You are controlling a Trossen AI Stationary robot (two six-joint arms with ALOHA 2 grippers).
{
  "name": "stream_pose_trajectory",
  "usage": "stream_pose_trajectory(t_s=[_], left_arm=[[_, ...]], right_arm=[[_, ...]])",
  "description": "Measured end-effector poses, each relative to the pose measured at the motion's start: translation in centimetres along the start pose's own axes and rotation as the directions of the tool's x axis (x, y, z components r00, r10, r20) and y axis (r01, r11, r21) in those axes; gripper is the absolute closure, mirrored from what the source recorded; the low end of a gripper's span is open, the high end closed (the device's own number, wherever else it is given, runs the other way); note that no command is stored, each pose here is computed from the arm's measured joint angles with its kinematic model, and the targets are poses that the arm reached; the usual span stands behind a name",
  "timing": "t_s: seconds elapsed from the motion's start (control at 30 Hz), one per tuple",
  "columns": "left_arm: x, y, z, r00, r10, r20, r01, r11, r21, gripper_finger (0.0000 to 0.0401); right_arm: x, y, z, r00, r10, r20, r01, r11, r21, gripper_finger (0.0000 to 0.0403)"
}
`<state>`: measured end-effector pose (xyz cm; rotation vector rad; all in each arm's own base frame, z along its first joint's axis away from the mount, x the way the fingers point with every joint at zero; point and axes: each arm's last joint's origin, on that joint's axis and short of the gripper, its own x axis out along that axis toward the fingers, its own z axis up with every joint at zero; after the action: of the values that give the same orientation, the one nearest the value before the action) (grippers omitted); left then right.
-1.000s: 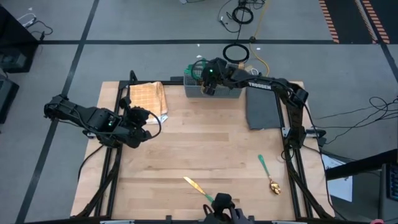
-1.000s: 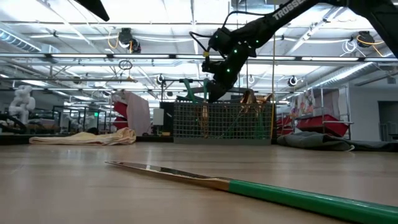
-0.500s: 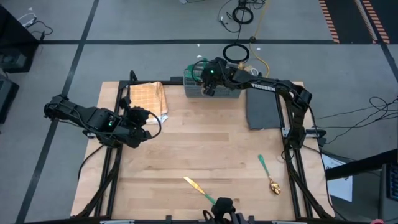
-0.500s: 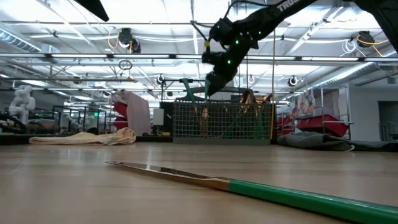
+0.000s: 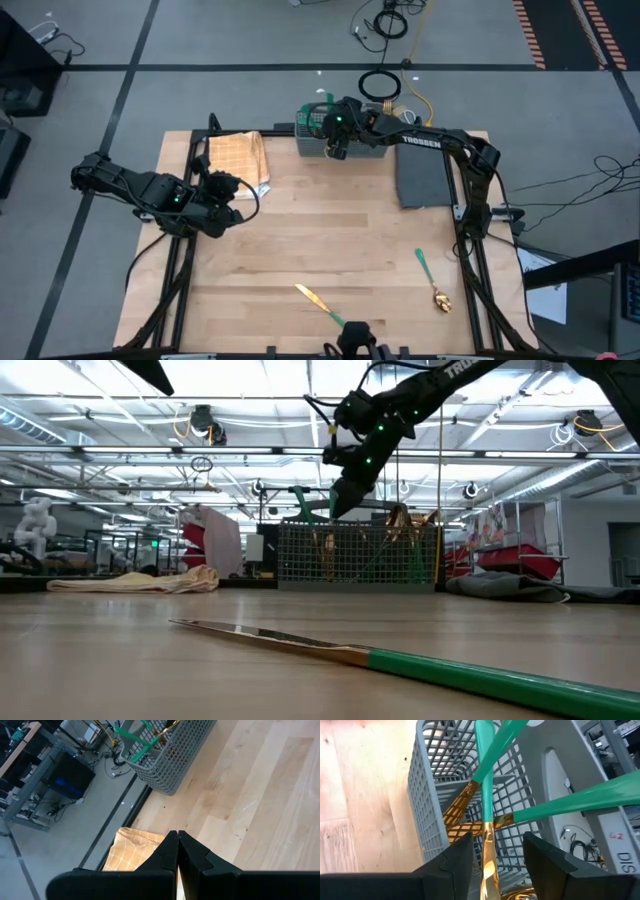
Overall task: Sort silverware
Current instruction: Put the knife into the middle left section of the dish rack
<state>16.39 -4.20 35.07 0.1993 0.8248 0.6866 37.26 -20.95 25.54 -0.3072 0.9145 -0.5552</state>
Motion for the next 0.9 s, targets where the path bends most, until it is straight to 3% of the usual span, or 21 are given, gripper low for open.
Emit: stream_pose_trajectory(t_s=[0.27, 0.6, 0.77, 0.9], left_arm=[[0.0, 0.0, 0.0, 1.0, 0.0, 0.0, 0.0, 1.0, -0.001, 0.0393], [0.0, 0.0, 0.0, 1.0, 0.0, 0.0, 0.0, 1.0, 0.001, 0.0393], [0.0, 0.0, 0.0, 1.0, 0.0, 0.0, 0.0, 1.0, 0.002, 0.0393], [0.0, 0.0, 0.0, 1.0, 0.0, 0.0, 0.0, 1.0, 0.002, 0.0393]], right_arm=[[0.2, -0.3, -0.3, 1.0, 0.018, -0.002, -0.018, 1.0, 0.005, 0.0243], [2.7, 0.4, -1.0, 0.999, 0.016, -0.048, -0.017, 0.999, -0.029, 0.0243], [3.1, 0.3, -1.3, 0.99, -0.098, -0.102, 0.095, 0.995, -0.037, 0.0243], [3.2, 0.1, -1.7, 0.986, -0.102, -0.13, 0.097, 0.994, -0.043, 0.0243]])
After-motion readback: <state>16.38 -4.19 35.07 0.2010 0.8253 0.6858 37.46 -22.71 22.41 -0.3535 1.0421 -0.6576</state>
